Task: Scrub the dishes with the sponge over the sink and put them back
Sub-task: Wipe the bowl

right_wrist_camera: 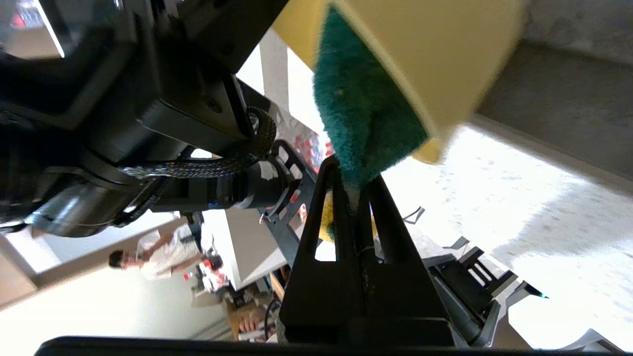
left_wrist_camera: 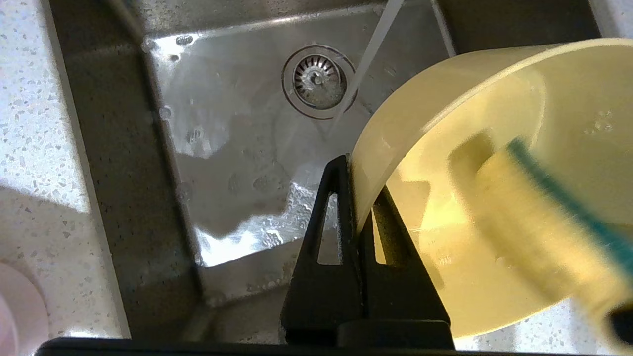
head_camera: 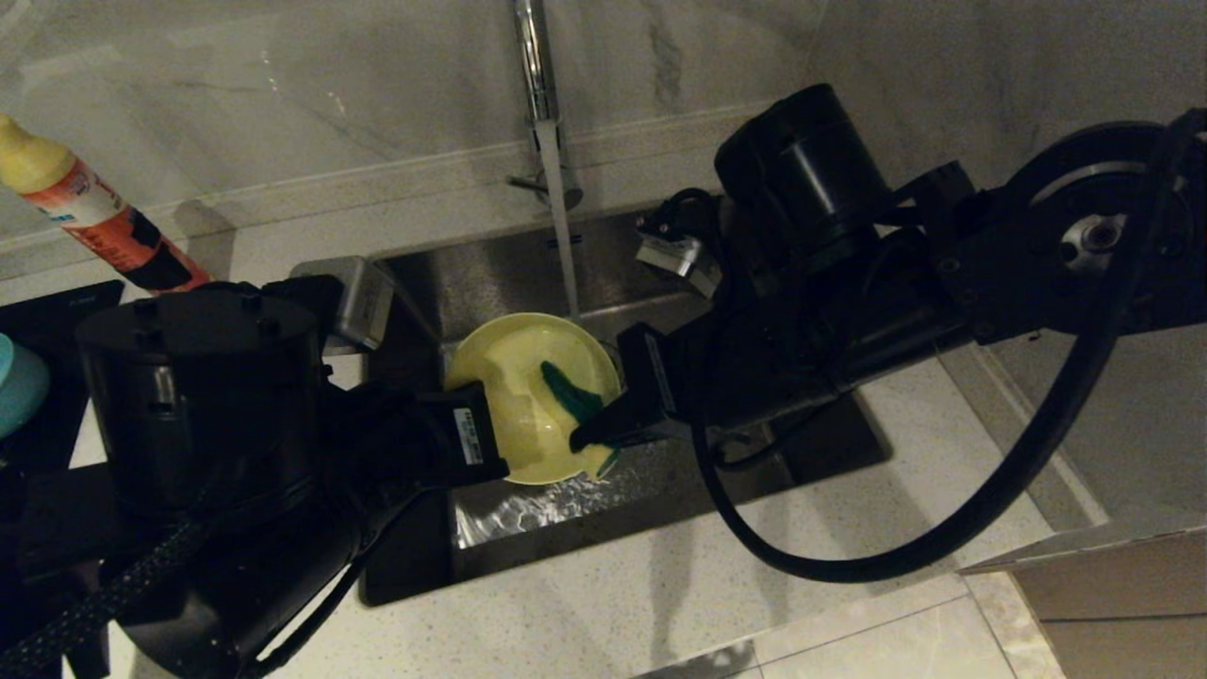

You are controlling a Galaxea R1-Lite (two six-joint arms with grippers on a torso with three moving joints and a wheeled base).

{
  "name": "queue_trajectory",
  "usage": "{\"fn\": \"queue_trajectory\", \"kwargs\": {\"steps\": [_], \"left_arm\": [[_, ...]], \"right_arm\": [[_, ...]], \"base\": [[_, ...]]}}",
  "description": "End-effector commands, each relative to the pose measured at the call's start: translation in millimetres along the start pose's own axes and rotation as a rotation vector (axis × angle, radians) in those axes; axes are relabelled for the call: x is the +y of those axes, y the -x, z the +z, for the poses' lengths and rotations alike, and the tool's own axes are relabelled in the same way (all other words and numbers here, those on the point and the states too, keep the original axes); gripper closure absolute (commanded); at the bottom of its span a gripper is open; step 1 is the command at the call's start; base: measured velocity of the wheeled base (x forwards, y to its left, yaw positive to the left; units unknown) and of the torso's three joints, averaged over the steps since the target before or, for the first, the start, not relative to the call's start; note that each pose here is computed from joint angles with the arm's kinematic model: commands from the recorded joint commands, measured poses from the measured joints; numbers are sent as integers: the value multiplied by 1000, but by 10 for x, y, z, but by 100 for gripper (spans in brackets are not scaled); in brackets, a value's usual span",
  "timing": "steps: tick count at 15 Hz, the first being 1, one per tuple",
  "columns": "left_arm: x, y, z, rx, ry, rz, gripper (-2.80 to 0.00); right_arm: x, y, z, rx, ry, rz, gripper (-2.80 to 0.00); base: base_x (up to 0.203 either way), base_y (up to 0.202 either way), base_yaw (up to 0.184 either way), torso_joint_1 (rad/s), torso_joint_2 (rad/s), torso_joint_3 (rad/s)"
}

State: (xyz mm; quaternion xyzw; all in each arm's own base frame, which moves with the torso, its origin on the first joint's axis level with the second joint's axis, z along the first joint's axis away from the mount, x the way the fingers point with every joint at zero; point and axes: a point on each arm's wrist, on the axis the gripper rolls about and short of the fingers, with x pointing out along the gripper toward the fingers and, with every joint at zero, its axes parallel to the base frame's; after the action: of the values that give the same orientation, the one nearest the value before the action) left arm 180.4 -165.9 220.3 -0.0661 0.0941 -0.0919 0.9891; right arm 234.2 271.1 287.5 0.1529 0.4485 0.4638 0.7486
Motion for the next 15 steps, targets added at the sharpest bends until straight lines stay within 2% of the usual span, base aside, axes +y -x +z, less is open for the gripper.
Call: {"fn": "queue_trajectory", "kwargs": {"steps": [1, 8, 12, 15], "left_arm": [[-9, -16, -7, 0, 2, 4, 0], [-40, -73, -38, -2, 12, 3, 0], [-34, -62, -15, -23, 26, 0, 0], [-20, -42, -16, -24, 28, 1, 0]], "right_arm": [[35, -151, -25, 30, 6, 12, 0], [165, -304, -81, 60, 33, 40, 0], [207, -241, -20, 28, 43, 53, 0], [105, -96, 84, -20, 26, 33, 0]], "base": [[0, 0, 0, 0, 0, 0], [0, 0, 0, 0, 0, 0], [0, 0, 0, 0, 0, 0], [0, 0, 0, 0, 0, 0]]}}
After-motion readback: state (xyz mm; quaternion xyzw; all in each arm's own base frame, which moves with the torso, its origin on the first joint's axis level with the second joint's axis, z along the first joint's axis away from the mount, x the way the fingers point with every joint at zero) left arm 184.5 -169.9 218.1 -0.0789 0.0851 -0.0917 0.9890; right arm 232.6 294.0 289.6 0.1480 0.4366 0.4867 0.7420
